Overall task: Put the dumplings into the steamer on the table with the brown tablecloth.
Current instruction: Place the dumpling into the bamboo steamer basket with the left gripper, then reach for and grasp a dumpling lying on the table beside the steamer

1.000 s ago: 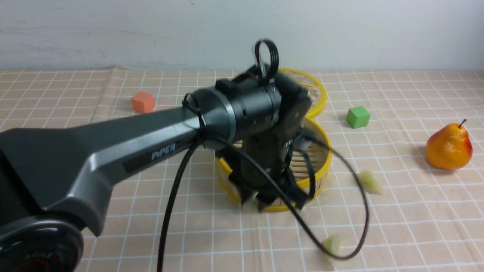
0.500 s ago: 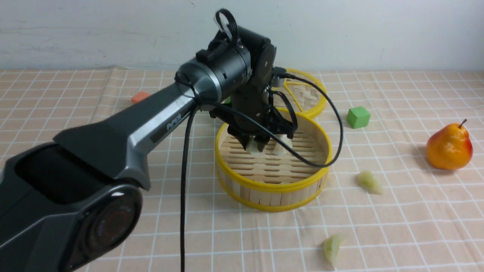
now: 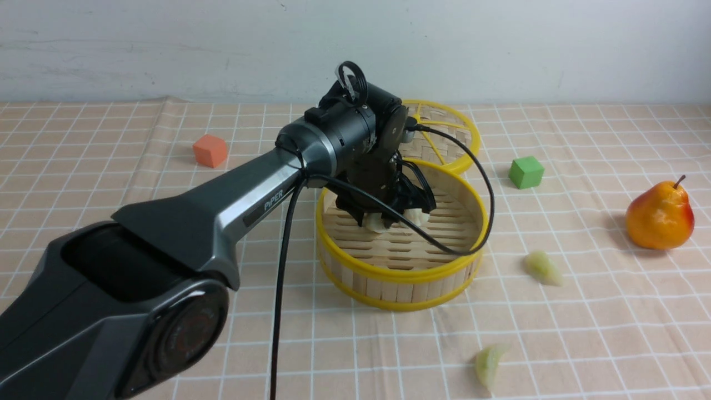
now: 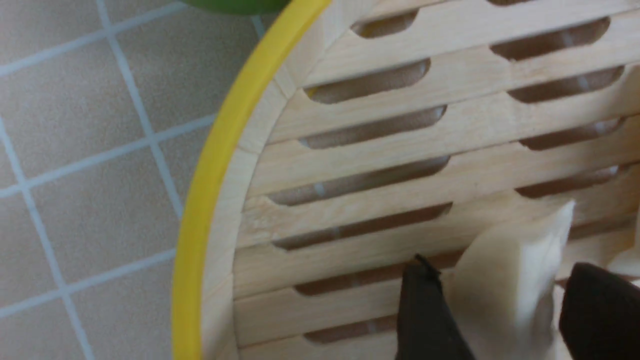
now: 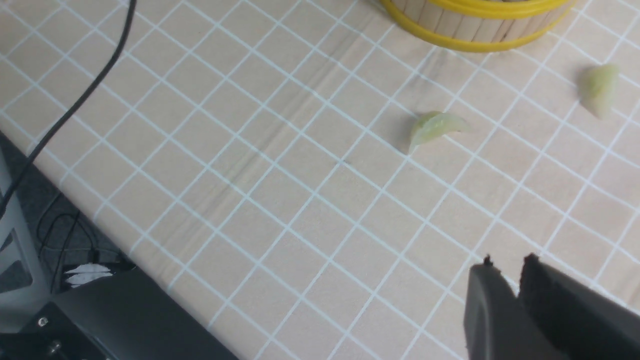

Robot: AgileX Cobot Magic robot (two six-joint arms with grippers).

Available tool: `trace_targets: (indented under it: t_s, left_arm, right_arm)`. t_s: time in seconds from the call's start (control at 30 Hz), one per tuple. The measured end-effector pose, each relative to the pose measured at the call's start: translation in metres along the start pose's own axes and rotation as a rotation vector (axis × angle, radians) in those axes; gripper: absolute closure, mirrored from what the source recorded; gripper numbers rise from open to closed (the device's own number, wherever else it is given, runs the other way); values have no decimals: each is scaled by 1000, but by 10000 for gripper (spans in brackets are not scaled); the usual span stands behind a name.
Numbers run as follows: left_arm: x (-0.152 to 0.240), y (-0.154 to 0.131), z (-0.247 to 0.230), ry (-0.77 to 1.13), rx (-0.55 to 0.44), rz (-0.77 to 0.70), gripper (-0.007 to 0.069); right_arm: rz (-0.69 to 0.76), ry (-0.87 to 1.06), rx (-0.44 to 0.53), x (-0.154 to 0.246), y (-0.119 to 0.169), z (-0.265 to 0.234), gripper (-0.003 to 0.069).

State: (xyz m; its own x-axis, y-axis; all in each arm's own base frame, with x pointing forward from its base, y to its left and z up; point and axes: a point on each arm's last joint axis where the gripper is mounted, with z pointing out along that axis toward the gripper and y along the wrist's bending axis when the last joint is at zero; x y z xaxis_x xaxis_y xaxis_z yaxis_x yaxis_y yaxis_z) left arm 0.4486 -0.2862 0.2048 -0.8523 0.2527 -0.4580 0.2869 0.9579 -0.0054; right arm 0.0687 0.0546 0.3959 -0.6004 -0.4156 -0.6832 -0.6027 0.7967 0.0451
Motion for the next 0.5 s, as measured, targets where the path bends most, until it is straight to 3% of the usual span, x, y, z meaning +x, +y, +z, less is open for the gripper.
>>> trace_targets:
  t_s: [0.17,0.33,0.43,0.5]
  left_arm:
    - [-15,6,-73,-87,25,10,209]
    - [-22,18,-186,-248,83,15,285]
    - [-3,37,-276,-355,103,46,459]
    - [10,45,-305,-379,95,62,545]
  right_arm:
    - [54,36,117,-5,-11,9,559]
    - [57,158,158,-20,-16,42,559]
    - [48,294,166,-35,-19,89,553]
    - [49,318,166,-41,-20,109,550]
